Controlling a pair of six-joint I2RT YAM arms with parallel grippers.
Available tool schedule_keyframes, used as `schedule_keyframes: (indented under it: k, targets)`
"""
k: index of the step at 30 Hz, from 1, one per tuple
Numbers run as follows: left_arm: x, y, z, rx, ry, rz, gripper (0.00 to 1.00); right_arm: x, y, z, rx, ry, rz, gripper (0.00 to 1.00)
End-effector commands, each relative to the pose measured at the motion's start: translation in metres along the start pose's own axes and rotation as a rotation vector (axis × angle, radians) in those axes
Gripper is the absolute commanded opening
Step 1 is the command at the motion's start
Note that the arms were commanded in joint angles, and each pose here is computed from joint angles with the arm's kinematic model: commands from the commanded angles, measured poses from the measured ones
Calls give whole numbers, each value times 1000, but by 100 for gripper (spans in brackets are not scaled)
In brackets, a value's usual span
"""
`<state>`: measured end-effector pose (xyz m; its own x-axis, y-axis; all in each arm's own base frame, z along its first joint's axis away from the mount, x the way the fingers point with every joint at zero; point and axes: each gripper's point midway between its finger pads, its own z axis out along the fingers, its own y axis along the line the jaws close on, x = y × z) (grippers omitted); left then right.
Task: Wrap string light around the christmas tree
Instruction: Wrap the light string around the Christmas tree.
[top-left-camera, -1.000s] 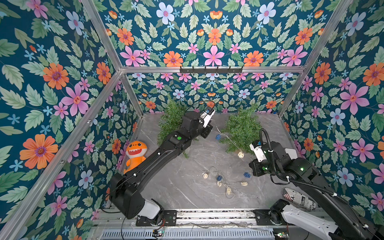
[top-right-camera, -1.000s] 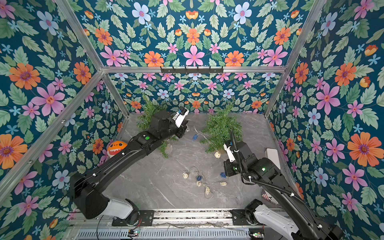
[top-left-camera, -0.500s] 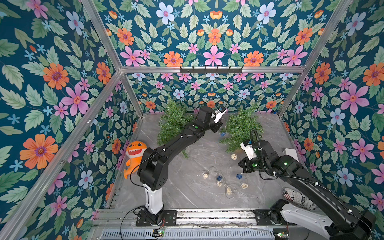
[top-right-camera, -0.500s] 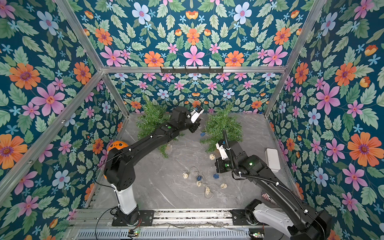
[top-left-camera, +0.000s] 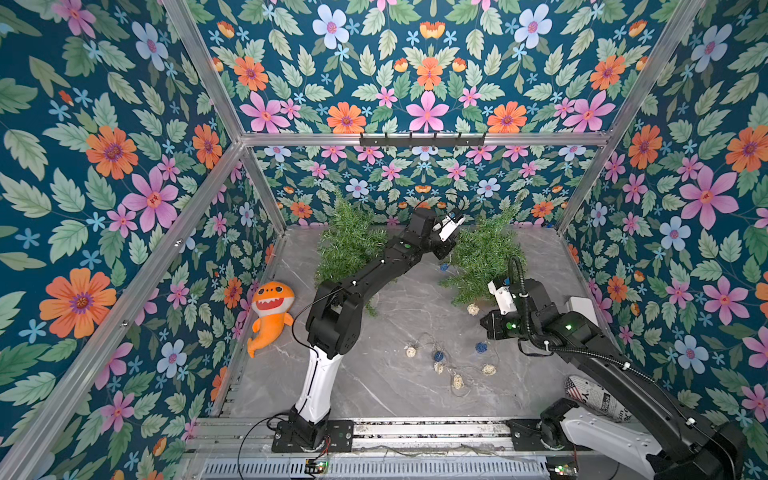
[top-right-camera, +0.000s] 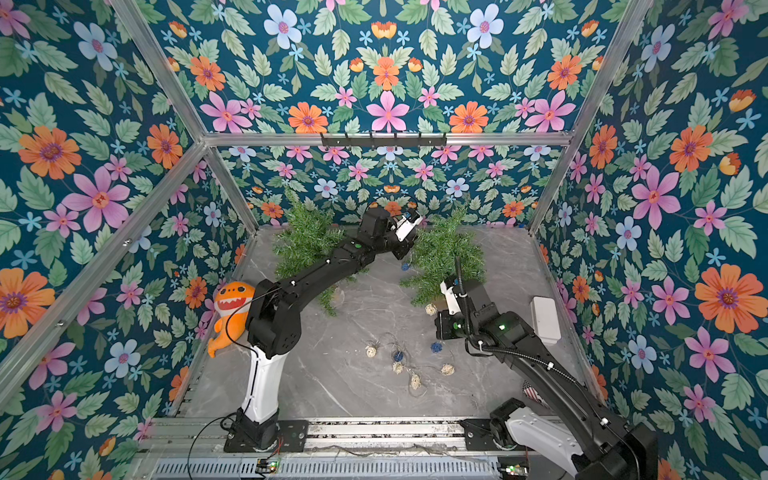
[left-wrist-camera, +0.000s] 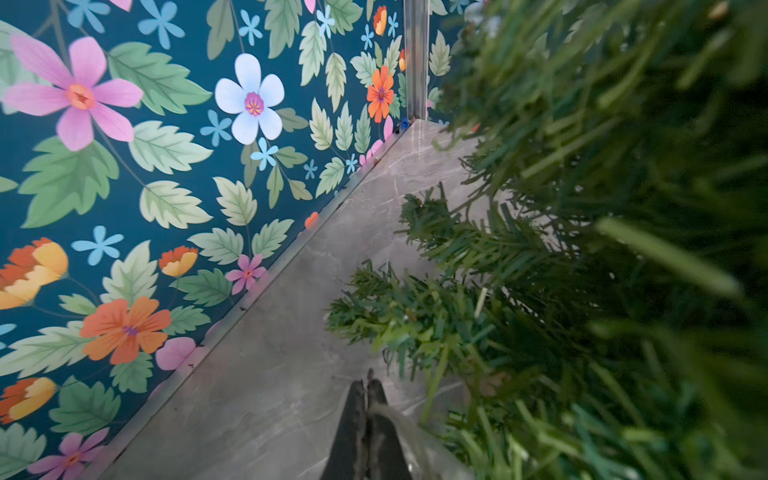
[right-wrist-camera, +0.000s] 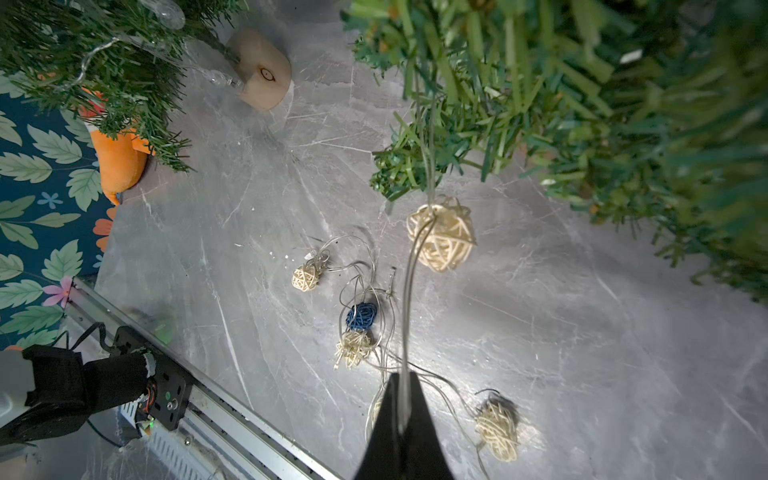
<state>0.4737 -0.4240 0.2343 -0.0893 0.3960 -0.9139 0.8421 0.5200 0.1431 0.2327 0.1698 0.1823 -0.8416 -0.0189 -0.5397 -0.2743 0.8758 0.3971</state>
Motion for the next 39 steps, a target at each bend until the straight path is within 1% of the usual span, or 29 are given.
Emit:
schedule_keyframes:
  k: [1,5,8,9,11,13,16,18,21,26,28,34,37,39]
  targets:
    - [-9,-13,3,74,-56,-38,0,-6,-2,1,6,-34,13,0]
    - [11,-27,15,116,-22,-58,0,-8,-16,0,62,-49,45,0]
    - [11,-27,17,121,-24,-65,0,-13,-32,-9,155,-101,68,0]
    - [10,-28,18,126,-26,-67,0,-15,-34,-11,161,-117,74,0]
    - [8,-28,21,135,-28,-75,0,-19,-27,-13,120,-148,82,0]
    - [10,-30,23,145,-26,-79,0,-19,-25,-13,104,-150,93,0]
    - [15,-29,26,148,-15,-81,0,-18,-28,-11,117,-155,111,0]
    - [13,-30,25,160,-20,-82,0,-20,-33,-11,138,-179,131,0]
    - [-1,-26,19,164,-61,-106,0,-22,-37,-7,138,-215,160,0]
    - [-31,-19,7,139,-138,-109,0,-14,-41,6,136,-189,196,0]
    - [-34,-19,5,138,-143,-108,0,-12,-43,5,145,-190,200,0]
    - [5,-47,29,203,-64,-148,0,-13,-46,1,161,-202,197,0]
    - [12,-53,35,212,-46,-154,0,-12,-44,2,153,-198,194,0]
    - [15,-50,36,197,-32,-154,0,-12,-45,3,153,-197,192,0]
